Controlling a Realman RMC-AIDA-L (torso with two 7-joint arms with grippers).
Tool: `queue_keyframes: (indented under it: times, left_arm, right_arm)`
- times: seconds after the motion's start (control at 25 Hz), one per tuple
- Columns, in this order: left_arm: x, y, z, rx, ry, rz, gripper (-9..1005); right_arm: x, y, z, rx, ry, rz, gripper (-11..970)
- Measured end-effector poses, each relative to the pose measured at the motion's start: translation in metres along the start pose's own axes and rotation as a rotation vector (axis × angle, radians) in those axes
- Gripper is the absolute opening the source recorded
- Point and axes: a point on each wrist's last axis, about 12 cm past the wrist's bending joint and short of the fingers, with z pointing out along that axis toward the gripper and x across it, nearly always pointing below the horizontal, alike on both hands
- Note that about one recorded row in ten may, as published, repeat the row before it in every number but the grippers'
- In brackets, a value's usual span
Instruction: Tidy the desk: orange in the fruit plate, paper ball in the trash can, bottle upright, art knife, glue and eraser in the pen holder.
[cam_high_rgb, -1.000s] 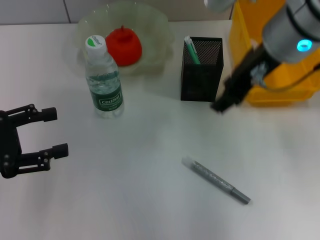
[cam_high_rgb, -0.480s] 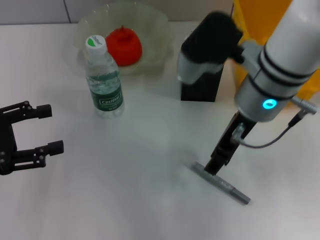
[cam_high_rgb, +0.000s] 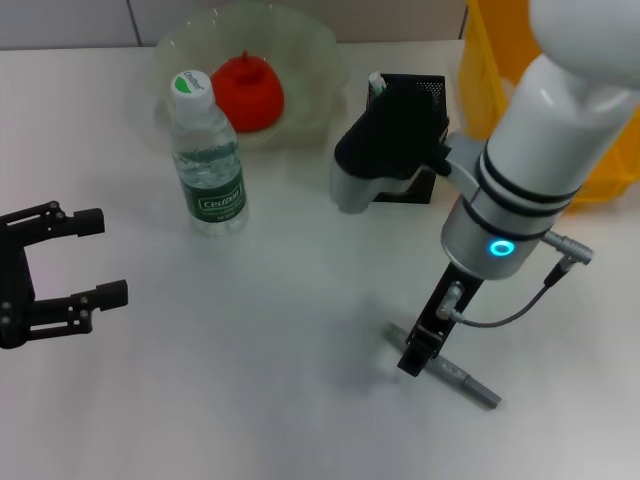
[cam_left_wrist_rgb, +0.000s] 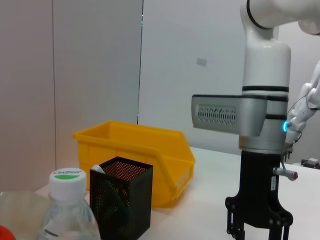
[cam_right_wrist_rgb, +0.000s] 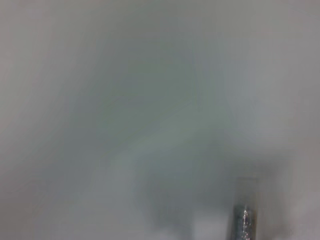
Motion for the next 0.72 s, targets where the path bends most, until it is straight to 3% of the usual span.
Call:
queue_keyframes:
  times: [0.24, 0.52, 0.72]
  left_arm:
    - [0.000, 0.000, -0.002, -0.007, 0.001, 0.007, 808]
    - [0.002, -0.001, -0.004, -0.016, 0.003, 0.008, 808]
    - [0.004, -0.002, -0.005, -0.019, 0.002, 0.004, 808]
  right_arm:
    - [-0.001, 0.002, 0.012, 0.028, 0.051, -0.013, 515]
    - [-0.003, 0.005, 0.007, 0.029, 0.015, -0.021, 286]
    - [-0.002, 0.001, -0.016, 0.034, -0.067, -0.010, 143]
